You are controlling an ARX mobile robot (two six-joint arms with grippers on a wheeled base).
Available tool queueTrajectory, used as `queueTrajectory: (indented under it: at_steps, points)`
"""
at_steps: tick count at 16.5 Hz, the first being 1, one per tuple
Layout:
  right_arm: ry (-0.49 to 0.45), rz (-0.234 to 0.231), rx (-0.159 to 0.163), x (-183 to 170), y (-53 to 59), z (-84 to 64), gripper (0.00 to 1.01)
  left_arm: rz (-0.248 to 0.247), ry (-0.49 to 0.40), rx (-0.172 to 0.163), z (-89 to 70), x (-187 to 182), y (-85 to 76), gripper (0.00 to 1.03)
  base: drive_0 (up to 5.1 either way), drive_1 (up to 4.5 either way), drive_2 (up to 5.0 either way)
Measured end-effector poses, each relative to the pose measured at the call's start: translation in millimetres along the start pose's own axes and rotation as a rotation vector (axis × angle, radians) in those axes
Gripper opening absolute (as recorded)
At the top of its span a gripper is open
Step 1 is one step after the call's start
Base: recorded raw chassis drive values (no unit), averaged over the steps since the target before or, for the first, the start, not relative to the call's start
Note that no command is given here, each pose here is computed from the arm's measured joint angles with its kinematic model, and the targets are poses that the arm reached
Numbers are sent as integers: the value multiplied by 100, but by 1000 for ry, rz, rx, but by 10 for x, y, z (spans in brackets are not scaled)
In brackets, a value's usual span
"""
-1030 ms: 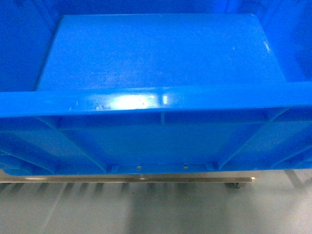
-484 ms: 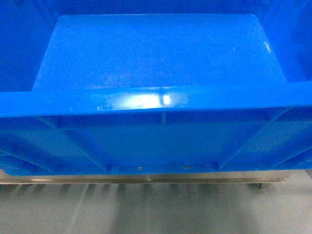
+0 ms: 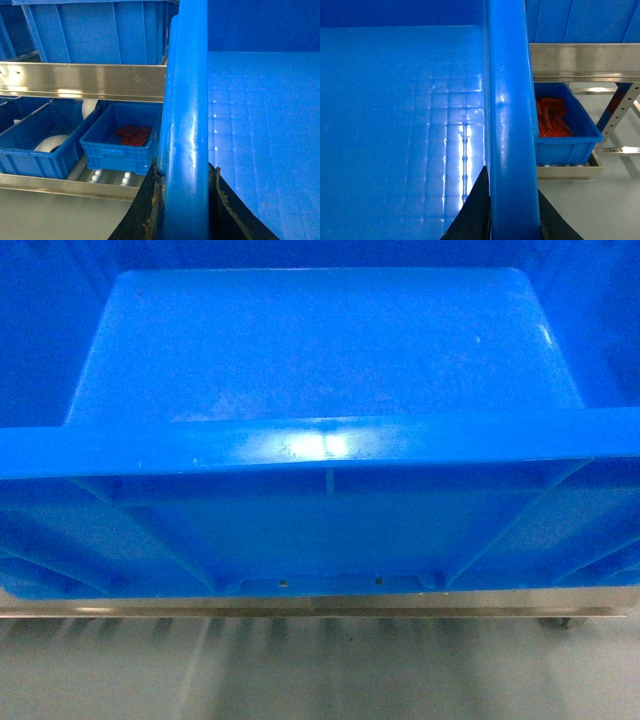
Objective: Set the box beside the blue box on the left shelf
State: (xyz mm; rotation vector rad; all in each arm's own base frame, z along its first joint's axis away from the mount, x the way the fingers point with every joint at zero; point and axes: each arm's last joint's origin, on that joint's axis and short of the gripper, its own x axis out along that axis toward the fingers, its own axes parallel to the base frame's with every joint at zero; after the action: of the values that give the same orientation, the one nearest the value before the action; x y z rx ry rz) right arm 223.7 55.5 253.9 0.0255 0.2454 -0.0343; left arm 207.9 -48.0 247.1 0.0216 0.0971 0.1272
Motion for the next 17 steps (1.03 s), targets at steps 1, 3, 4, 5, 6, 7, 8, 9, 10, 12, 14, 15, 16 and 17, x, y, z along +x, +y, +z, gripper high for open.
queueTrajectory:
  at_steps: [1,3,4,5,6,7,8,9,10,12,14,15,16,17]
  points:
    - [0,-1,0,-1,0,0,8,0,2,1,-3,0,0,16,0,0,0]
    - [-2,-1,1,-1,0,2,8,0,0,0,0,0,0,16,0,0,0]
    - [-1,-1,0,-1,0,1,8,0,0,0,0,0,0,16,0,0,0]
    - [-2,-1,1,-1,0,2,8,0,0,0,0,0,0,16,0,0,0]
    - [-2,-1,1,-1,0,2,8,0,0,0,0,0,0,16,0,0,0]
    - [-2,-1,0,-1,0,2,8,0,0,0,0,0,0,16,0,0,0]
    - [-1,-1,0,-1,0,1,8,0,0,0,0,0,0,16,0,0,0]
    - [-1,-1,0,-1,0,1,8,0,0,0,0,0,0,16,0,0,0]
    - [-2,-1,0,-1,0,2,8,0,0,0,0,0,0,16,0,0,0]
    - [-2,-1,0,-1,0,2,8,0,0,0,0,0,0,16,0,0,0]
    - [-2,-1,0,-1,0,2,8,0,0,0,0,0,0,16,0,0,0]
    - [-1,-1,0,-1,0,1,8,0,0,0,0,0,0,16,0,0,0]
    - [-1,-1,0,-1,0,1,8,0,0,0,0,0,0,16,0,0,0]
    - [-5,-2,1,-1,0,5,8,0,-4,-2,4,0,0,16,0,0,0]
